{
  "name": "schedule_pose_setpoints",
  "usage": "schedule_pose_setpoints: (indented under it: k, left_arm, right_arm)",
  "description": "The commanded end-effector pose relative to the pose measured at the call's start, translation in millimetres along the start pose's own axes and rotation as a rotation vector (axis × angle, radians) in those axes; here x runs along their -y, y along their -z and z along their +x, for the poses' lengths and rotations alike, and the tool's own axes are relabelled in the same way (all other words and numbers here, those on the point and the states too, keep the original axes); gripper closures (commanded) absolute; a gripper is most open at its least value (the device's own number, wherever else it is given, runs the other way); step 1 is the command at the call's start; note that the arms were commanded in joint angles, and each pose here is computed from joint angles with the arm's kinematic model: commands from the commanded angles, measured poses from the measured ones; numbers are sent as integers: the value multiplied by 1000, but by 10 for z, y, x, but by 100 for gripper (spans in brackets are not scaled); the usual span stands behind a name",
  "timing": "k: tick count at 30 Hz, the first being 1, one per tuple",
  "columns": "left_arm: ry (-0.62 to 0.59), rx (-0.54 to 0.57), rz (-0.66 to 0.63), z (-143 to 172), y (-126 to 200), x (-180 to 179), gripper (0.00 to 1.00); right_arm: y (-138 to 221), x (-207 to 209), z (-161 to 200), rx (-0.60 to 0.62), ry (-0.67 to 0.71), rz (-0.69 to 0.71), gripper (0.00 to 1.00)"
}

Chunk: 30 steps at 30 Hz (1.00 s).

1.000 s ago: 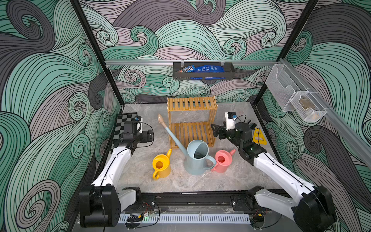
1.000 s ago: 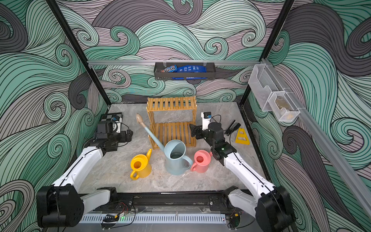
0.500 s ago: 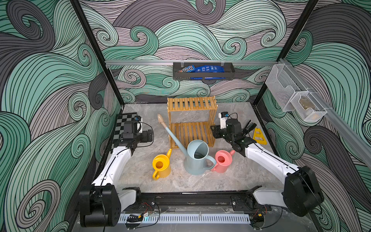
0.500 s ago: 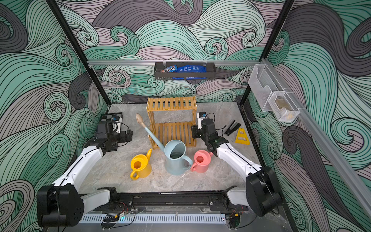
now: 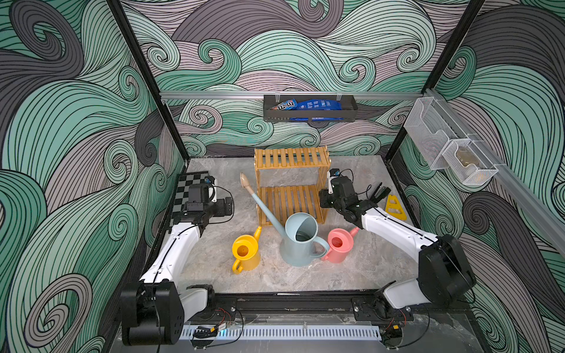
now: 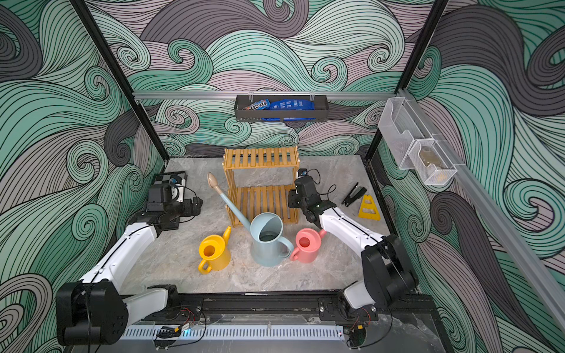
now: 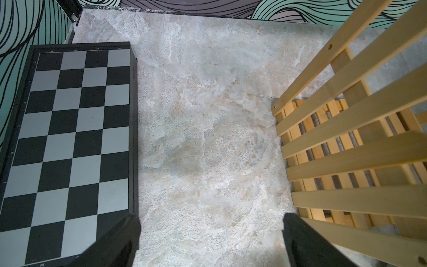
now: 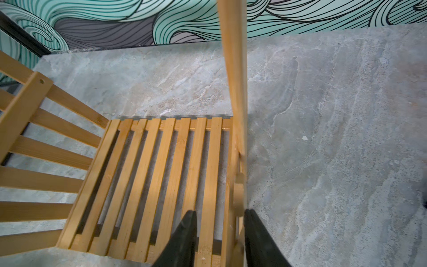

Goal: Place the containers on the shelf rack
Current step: Move the shelf to the center of the board.

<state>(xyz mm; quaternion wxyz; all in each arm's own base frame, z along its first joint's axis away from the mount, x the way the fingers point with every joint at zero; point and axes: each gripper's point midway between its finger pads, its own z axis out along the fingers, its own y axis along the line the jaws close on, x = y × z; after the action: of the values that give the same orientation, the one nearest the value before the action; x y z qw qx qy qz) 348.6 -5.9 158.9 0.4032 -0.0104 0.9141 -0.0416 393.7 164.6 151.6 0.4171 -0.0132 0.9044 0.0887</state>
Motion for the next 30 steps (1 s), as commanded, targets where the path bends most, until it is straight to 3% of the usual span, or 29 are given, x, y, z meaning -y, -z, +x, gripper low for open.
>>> schedule_pose_setpoints:
  k: [1, 13, 30]
  left_arm:
    - [5, 49, 12, -187, 96, 26, 1]
    - [4, 52, 16, -193, 104, 45, 1]
    - [0, 59, 18, -206, 111, 60, 1]
  right_arm:
    - [-3, 23, -58, 0, -5, 40, 67]
    - [-13, 38, -258, 45, -38, 76, 76]
    - [-106, 77, -354, 56, -42, 129, 100]
